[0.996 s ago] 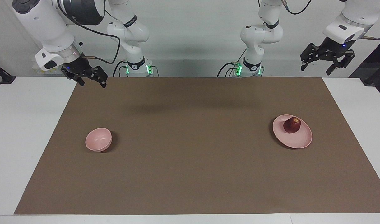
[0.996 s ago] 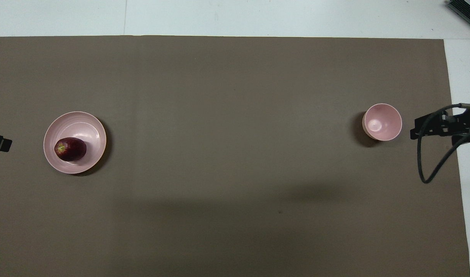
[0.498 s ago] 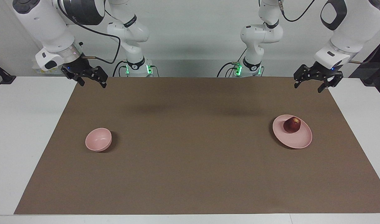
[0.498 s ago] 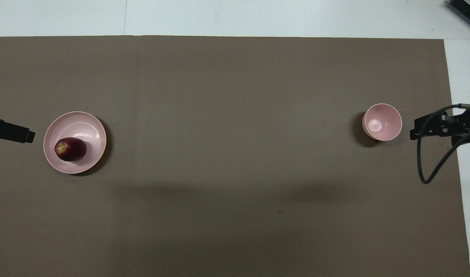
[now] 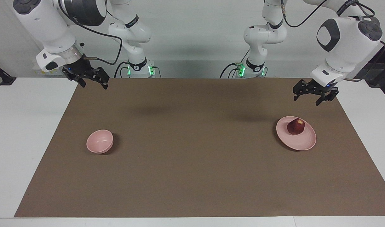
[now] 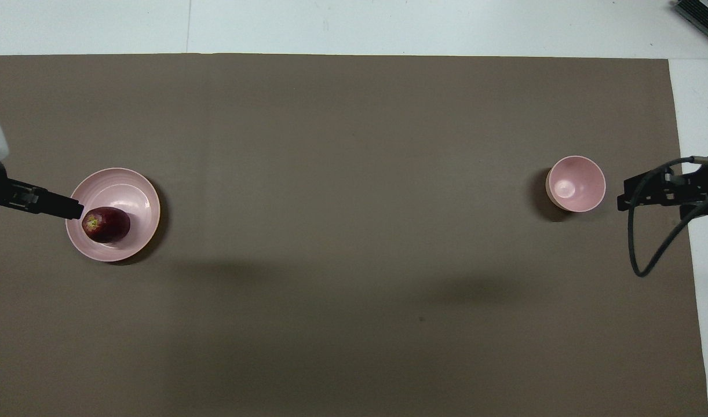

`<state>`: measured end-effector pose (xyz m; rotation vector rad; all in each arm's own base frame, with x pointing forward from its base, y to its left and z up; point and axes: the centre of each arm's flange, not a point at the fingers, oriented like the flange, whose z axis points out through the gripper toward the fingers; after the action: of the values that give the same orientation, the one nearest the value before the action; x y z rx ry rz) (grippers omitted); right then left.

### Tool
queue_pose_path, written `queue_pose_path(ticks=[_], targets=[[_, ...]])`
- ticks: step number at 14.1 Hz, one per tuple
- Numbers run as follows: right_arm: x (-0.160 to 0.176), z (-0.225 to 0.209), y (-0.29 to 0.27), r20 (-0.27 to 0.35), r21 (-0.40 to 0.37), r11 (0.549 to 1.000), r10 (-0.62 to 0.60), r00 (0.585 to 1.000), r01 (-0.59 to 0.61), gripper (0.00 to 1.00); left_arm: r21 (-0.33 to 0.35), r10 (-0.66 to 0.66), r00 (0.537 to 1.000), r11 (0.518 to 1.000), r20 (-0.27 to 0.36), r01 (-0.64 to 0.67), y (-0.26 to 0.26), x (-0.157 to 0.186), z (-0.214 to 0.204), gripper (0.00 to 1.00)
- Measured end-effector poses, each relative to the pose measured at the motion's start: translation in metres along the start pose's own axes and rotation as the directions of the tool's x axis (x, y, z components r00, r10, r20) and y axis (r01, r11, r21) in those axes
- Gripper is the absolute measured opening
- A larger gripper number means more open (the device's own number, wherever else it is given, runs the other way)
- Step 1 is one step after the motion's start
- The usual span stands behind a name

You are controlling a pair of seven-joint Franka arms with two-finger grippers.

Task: Move apple from plate to bowl
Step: 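Lower the left gripper onto the red apple on the pink plate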

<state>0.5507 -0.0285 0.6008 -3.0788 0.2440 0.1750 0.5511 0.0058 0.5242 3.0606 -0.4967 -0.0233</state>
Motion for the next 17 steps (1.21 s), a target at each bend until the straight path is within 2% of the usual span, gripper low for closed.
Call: queue_pose_path(ticks=[5,9,13,17], targets=[[0.0,0.001,-0.001,0.005,-0.001,1.0,-0.001,1.0,0.001,1.0,-0.006,-0.03,0.999,1.0,0.017,0.03,-0.018,-0.014,0.051,1.0],[0.0,0.002,-0.001,0.005,-0.001,1.0,-0.001,1.0,0.001,1.0,0.008,-0.048,0.999,0.999,-0.016,0.048,-0.029,-0.019,0.086,1.0],[0.0,0.002,-0.002,0.006,-0.001,1.0,-0.003,1.0,0.003,1.0,0.016,-0.048,0.998,0.999,-0.029,0.049,-0.033,-0.012,0.115,1.0],[-0.001,0.003,-0.002,0.012,-0.002,1.0,-0.003,1.0,0.003,1.0,0.012,-0.053,0.999,0.998,-0.009,0.053,-0.042,-0.011,0.145,1.0]])
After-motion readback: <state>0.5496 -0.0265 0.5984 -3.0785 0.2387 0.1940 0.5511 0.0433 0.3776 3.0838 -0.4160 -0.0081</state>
